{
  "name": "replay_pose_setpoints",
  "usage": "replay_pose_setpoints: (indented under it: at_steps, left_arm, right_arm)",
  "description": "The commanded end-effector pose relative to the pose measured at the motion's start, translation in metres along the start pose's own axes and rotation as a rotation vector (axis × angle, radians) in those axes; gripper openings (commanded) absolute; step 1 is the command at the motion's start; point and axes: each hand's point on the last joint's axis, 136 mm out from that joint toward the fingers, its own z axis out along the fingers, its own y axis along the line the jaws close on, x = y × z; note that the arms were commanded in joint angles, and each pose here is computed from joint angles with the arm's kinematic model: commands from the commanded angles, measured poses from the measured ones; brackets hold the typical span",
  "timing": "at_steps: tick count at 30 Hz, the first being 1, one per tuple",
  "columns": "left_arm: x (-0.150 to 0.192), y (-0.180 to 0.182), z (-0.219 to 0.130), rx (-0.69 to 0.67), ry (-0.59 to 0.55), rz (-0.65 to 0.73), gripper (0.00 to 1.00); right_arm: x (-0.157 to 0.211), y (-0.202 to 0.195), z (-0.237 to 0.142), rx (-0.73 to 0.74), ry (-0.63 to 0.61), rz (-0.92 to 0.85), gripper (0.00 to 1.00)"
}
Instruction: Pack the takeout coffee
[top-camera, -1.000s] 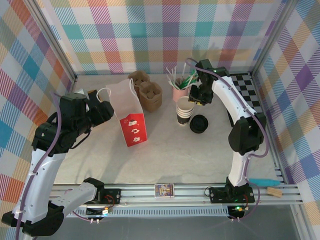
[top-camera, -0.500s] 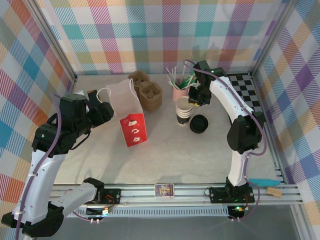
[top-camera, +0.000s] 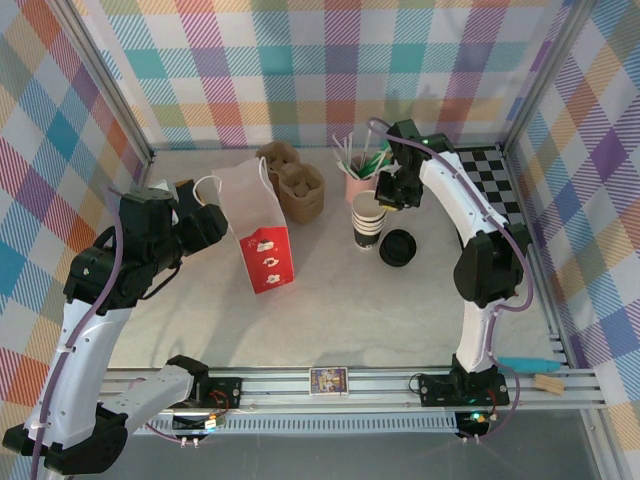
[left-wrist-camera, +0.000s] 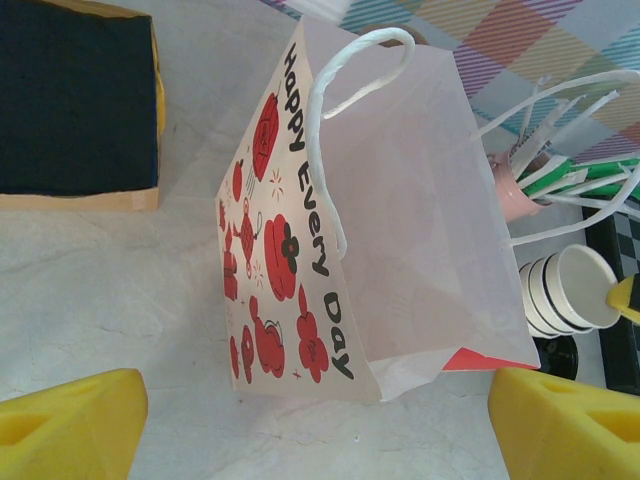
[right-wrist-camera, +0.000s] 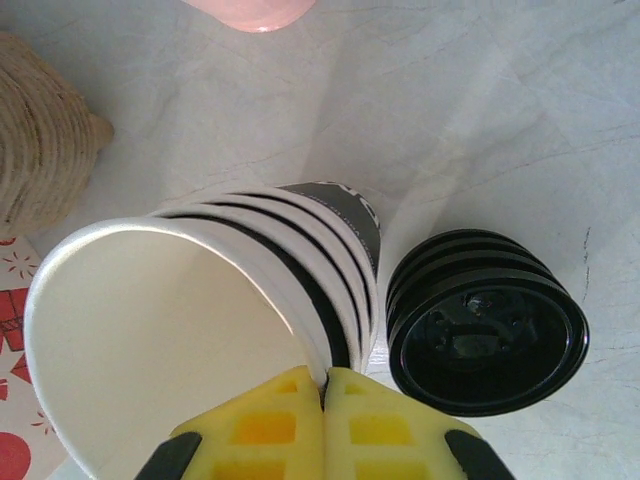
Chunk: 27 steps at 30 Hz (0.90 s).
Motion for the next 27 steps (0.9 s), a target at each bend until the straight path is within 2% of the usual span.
replay_pose_setpoints:
  at_steps: [1, 17, 27]
  left_arm:
    - [-0.007, 0.001, -0.005, 0.003, -0.036, 0.003, 0.88]
    - [-0.014, -0.004, -0.007, 0.016, -0.049, 0.006, 0.88]
    - [-0.03, -0.013, -0.021, 0.055, -0.105, -0.001, 0.88]
  right_arm:
    - [-0.004, 0.009, -0.017, -0.016, -0.025, -0.015, 0.01]
    - [-0.009, 0.019, -0.044, -0.046, -0.06, -0.027, 0.0]
    - [-0.013, 0.03, -0.096, -0.092, -0.133, -0.054, 0.0]
